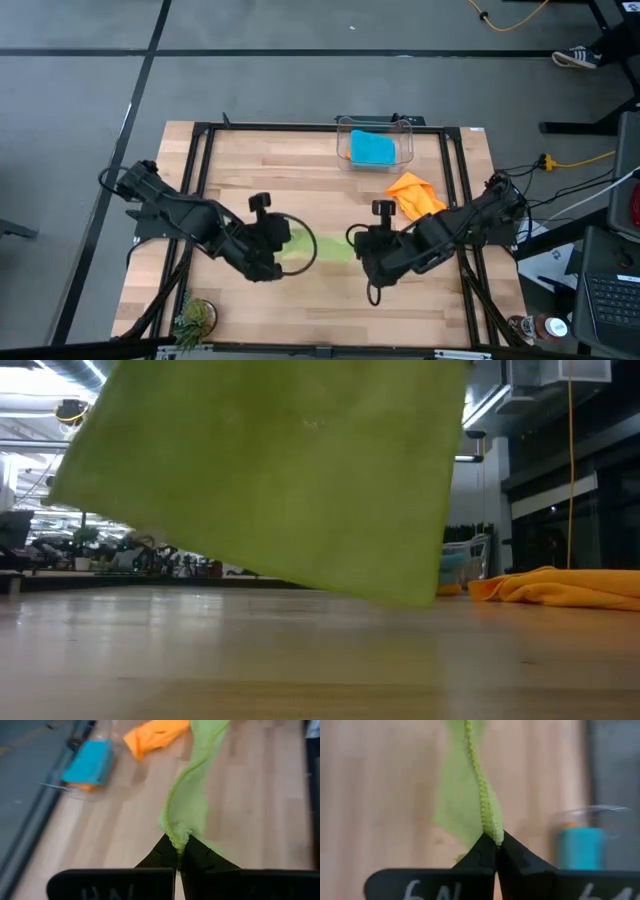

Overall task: Fold microfiber towels
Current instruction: Fold the green microfiber cloth

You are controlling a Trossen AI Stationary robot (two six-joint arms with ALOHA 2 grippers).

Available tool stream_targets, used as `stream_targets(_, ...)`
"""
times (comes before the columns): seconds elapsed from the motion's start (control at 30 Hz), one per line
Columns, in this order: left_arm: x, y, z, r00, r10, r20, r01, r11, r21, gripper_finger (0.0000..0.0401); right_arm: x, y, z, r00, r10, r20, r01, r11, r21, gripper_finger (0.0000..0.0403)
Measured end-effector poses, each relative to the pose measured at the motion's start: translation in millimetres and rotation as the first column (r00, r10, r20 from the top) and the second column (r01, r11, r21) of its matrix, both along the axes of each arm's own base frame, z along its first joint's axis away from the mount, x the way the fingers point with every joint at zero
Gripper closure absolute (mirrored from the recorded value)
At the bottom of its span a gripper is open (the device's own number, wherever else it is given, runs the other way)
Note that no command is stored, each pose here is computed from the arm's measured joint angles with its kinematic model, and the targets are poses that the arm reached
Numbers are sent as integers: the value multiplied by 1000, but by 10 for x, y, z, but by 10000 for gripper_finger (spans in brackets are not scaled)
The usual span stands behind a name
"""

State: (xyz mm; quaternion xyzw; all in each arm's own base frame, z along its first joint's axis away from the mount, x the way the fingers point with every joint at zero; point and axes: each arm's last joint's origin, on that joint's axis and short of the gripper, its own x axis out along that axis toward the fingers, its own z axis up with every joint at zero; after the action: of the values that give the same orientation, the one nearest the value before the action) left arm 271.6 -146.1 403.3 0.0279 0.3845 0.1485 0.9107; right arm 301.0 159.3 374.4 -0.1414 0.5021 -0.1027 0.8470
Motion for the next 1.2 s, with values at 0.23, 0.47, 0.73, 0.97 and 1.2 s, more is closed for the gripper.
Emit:
stream_targets(0.23, -53, -228, 27, 998, -51, 29, 57, 975, -216, 401, -43, 65, 182, 996, 85, -20, -79, 976, 202, 400)
stream_targets(0.47, -144, -410, 25, 995, -94, 43, 102, 956, -277, 401, 8, 71, 276, 983, 180, 34, -183, 963, 196, 400)
stream_targets(0.73, -164, -159, -600, 952, 139, -273, -192, 965, -181, 401, 395, -384, -395, 990, 89, -105, -77, 990, 115, 401)
stream_targets(0.97, -109, 135, -1316, 874, 262, -409, -300, 953, -31, 401, 706, -891, -1186, 992, 110, -64, -107, 993, 48, 401)
stream_targets(1.2, -167, 425, -1695, 803, 376, -462, -364, 924, 118, 401, 745, -1301, -1549, 995, 87, -49, -88, 996, -21, 402)
